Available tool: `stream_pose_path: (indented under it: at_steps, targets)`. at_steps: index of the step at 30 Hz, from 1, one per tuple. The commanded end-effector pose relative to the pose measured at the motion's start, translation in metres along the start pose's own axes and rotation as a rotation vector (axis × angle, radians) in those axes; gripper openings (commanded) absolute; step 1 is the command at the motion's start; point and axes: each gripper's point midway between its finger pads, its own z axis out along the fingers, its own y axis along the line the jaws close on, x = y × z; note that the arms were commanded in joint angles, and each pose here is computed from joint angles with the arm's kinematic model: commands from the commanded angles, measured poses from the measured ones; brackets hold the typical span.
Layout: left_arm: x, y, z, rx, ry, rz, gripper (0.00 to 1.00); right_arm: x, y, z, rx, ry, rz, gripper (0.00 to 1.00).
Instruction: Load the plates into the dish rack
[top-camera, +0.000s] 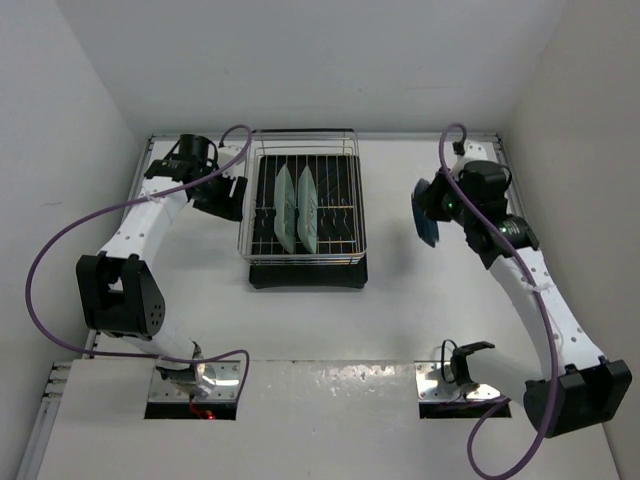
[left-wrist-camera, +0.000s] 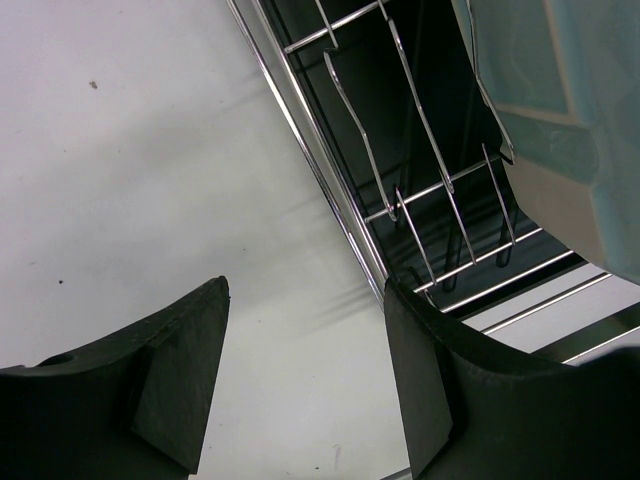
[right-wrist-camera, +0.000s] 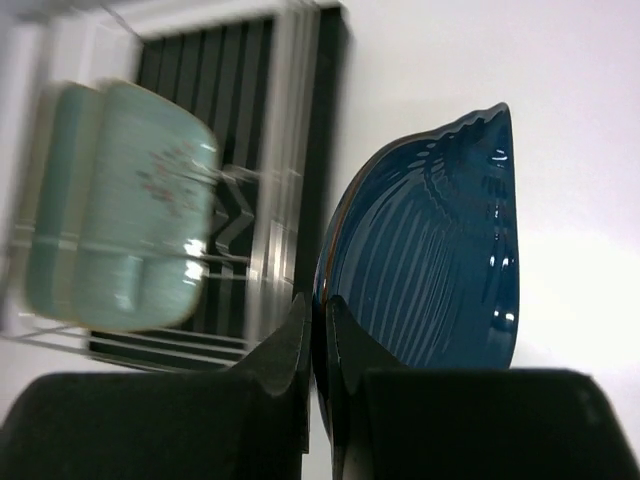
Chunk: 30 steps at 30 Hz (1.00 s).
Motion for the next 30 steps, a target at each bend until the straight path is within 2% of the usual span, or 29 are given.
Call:
stream_pose_path:
  at_steps: [1, 5, 8, 11, 17, 23, 30]
  targets:
    - [-0.018, -0.004, -0.014, -0.004, -0.059, 0.030, 0.68, -0.107, 0.081, -0.041, -0.311, -0.331, 0.047, 0.00]
    - [-0.019, -0.004, -0.017, -0.006, -0.067, 0.033, 0.68, -0.118, 0.134, -0.040, -0.506, -0.348, 0.120, 0.00]
    - [-0.019, -0.004, -0.017, -0.006, -0.067, 0.033, 0.68, -0.106, 0.172, -0.035, -0.627, -0.316, 0.190, 0.00]
    - [-0.019, -0.004, -0.017, -0.006, -0.067, 0.033, 0.68, -0.090, 0.204, -0.027, -0.668, -0.311, 0.191, 0.00]
    - [-0.019, -0.004, -0.017, -0.006, -0.067, 0.033, 0.68, -0.075, 0.217, 0.003, -0.581, -0.337, 0.225, 0.00]
    - [-0.016, -0.004, -0.015, -0.004, -0.059, 0.030, 0.68, -0.070, 0.209, 0.020, -0.504, -0.366, 0.267, 0.00]
    - [-0.016, -0.004, -0.015, -0.004, -0.059, 0.030, 0.68, -0.064, 0.221, 0.029, -0.532, -0.345, 0.338, 0.00]
